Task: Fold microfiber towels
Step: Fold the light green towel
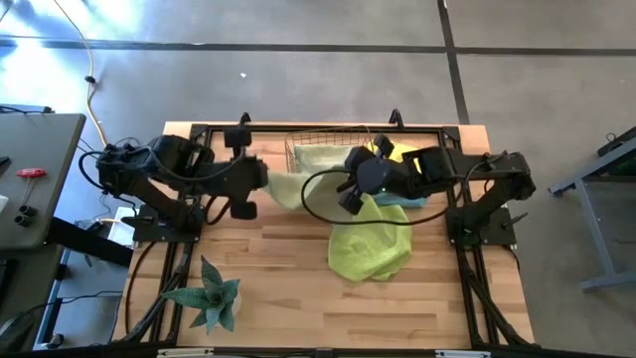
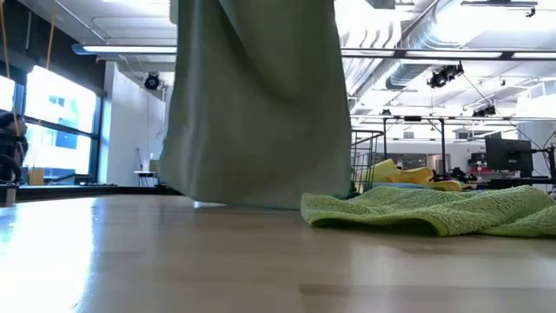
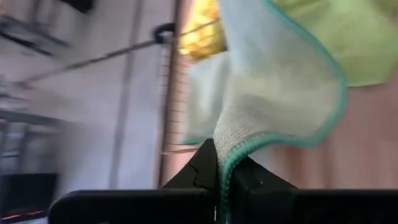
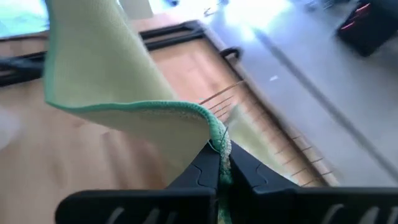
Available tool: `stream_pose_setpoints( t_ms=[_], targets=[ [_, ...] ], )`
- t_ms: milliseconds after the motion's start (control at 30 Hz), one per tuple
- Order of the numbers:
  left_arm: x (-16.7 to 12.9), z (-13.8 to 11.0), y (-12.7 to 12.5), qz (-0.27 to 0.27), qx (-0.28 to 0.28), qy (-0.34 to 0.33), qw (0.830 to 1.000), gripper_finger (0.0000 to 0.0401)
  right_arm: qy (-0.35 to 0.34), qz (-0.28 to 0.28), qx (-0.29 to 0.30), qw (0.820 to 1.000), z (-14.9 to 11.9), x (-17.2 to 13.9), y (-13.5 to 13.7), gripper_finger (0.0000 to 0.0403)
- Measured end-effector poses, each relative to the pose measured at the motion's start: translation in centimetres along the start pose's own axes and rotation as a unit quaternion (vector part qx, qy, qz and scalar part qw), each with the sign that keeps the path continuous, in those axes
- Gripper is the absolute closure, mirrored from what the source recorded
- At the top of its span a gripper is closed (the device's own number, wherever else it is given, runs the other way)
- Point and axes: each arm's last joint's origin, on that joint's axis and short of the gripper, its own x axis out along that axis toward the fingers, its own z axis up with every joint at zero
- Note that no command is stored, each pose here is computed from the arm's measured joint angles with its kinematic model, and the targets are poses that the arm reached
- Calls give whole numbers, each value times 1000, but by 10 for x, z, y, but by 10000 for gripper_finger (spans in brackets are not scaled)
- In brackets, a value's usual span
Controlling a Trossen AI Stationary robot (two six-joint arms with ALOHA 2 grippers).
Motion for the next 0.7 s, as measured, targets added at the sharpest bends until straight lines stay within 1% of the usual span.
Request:
stream_pose_setpoints(
  t_ms=[67, 133, 200, 333, 433, 533, 700],
  targets=[
    [-1, 0, -3, -29, -26, -1, 999, 401, 20, 18, 6, 1000, -4, 1, 3, 403],
    [-3, 0, -7, -47, -49, -2, 998, 401, 41, 16, 8, 999, -10, 2, 6, 403],
    [-4, 0, -9, -52, -62, -3, 997, 401, 57, 10, 10, 998, -17, 6, 10, 403],
    [1, -2, -17, -54, -58, 11, 997, 401, 87, 6, -3, 996, -34, 13, 20, 403],
    [6, -3, -21, -56, -53, 22, 997, 401, 92, 10, -10, 996, -39, 14, 24, 403],
    [11, -3, -25, -55, -49, 31, 997, 401, 88, 10, -10, 996, -38, 13, 25, 403],
    [32, -9, -37, -47, -26, 73, 996, 401, 90, -28, -17, 995, -38, 16, 17, 403]
  ],
)
